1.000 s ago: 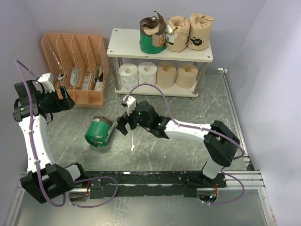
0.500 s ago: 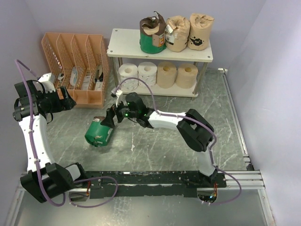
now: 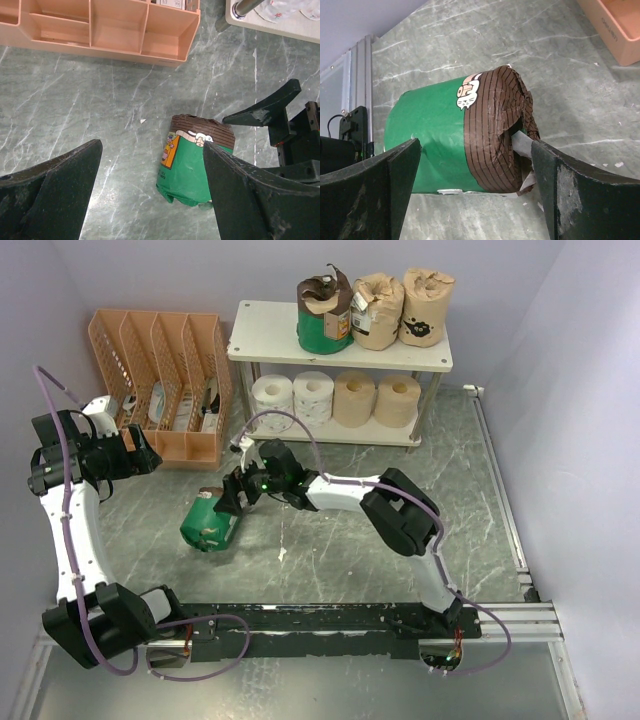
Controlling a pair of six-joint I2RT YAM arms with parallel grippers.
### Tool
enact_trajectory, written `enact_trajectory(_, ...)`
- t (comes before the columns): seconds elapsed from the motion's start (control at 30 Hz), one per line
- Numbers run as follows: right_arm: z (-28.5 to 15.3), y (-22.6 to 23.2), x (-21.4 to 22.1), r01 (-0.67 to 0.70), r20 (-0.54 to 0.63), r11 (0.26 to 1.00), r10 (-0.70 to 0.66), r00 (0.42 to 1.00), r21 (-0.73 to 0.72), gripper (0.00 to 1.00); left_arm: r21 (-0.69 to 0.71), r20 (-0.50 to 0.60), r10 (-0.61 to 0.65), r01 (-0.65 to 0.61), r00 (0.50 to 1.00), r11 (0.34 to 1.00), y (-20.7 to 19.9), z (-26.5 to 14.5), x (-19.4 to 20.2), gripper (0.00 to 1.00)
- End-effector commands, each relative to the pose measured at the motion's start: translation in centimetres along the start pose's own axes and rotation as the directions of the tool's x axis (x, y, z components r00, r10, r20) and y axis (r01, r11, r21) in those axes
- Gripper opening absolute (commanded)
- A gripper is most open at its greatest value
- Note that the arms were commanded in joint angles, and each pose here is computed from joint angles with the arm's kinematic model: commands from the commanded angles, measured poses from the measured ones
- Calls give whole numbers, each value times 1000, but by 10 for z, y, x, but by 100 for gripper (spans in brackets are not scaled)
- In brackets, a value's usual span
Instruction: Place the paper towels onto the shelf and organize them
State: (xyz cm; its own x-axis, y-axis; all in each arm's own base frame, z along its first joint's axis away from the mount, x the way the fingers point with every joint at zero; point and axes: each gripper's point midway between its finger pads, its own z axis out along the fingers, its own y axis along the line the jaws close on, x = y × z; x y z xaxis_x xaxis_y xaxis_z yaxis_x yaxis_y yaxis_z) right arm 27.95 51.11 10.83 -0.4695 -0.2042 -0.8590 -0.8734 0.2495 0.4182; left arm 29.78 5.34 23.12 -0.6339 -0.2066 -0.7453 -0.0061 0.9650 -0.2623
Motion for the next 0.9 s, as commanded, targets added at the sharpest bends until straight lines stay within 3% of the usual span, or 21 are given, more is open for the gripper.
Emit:
enact_trajectory(0.0,9,1,3,-1,-22,999,0,1000,-40,88,-9,2,7,-7,1000,1000,4,0,1,94)
enact_trajectory(0.37,16,12,29,-56,-94,985,41,995,-166,62,-28,2,11,-11,1000,1000,7,1,2,94)
enact_trajectory(0.47,15,13,33,-78,-103,977,58,993,-199,43,-29,2,11,-11,1000,1000,7,0,2,94)
enact_trajectory(0.63,9,13,35,-120,-103,961,96,990,-249,21,-31,1,12,-12,1000,999,8,0,3,93)
enact_trajectory(0.7,5,13,33,-133,-102,956,109,989,-261,2,-34,0,12,-11,1000,999,8,0,3,94)
enact_trajectory(0.87,-9,23,2,-52,-83,974,34,996,-221,0,-36,-1,13,-13,1000,999,8,0,4,93)
